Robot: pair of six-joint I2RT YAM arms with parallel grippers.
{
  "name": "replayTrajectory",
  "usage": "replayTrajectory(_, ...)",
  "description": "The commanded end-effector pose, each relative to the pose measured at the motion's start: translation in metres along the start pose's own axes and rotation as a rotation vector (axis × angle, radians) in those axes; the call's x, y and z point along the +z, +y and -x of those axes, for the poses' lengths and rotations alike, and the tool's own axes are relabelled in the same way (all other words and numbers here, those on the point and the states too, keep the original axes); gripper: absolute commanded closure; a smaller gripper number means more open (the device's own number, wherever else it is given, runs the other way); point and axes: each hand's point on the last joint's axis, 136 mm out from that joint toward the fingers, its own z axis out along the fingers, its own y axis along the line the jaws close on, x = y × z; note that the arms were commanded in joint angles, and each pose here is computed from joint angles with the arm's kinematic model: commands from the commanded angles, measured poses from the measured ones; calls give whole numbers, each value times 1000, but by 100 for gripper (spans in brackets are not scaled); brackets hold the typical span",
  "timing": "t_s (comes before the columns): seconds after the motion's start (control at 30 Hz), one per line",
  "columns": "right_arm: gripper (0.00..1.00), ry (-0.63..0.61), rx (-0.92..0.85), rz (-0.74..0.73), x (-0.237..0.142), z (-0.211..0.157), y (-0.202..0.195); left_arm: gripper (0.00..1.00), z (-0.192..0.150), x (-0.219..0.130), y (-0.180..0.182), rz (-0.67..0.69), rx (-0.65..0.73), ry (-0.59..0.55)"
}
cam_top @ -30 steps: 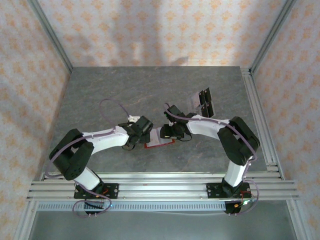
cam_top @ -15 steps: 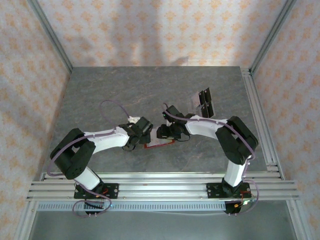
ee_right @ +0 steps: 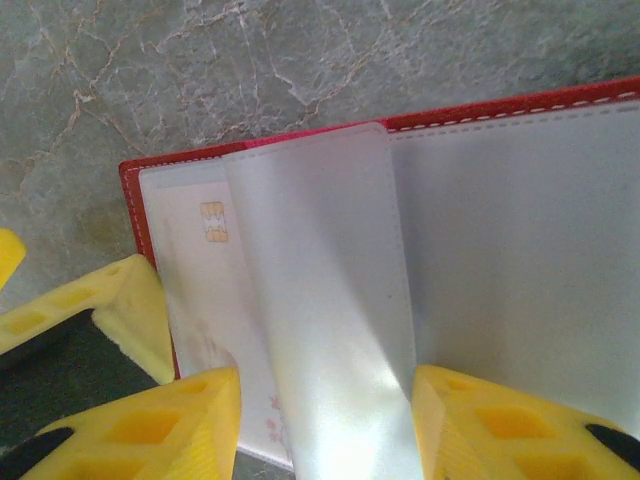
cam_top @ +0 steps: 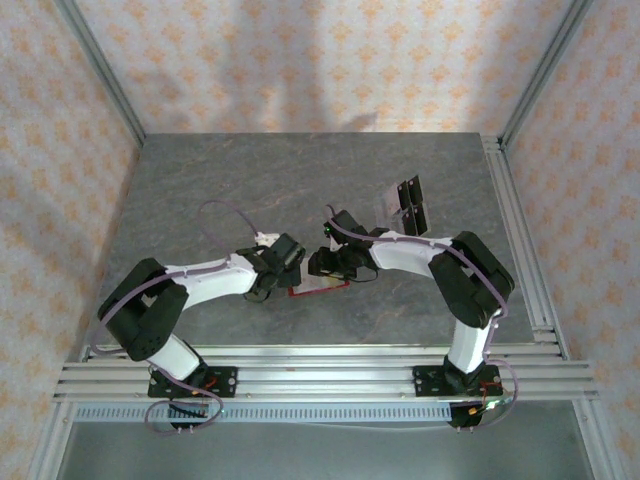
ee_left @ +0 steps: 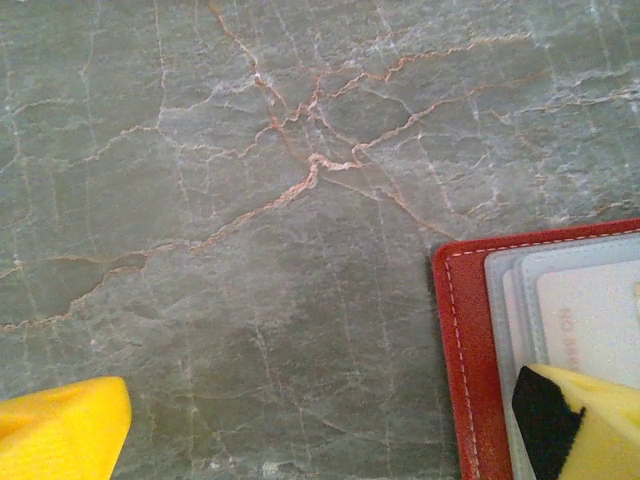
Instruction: Put the credit cards into the card holder
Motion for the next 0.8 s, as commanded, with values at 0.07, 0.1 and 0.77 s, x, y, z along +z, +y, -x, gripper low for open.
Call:
replayTrajectory(0.07,52,-18,-2,39,-3,5,14,0,6,-12,7,24,-3,-34)
replayTrajectory(0.1,52,-20,-1,40,-4,5,15,0,6,-13,8,24,-5,-35)
replayTrajectory(0.77,52,-3,-25,80,-3,3,41,0,12,-38,46,134,-121,-116)
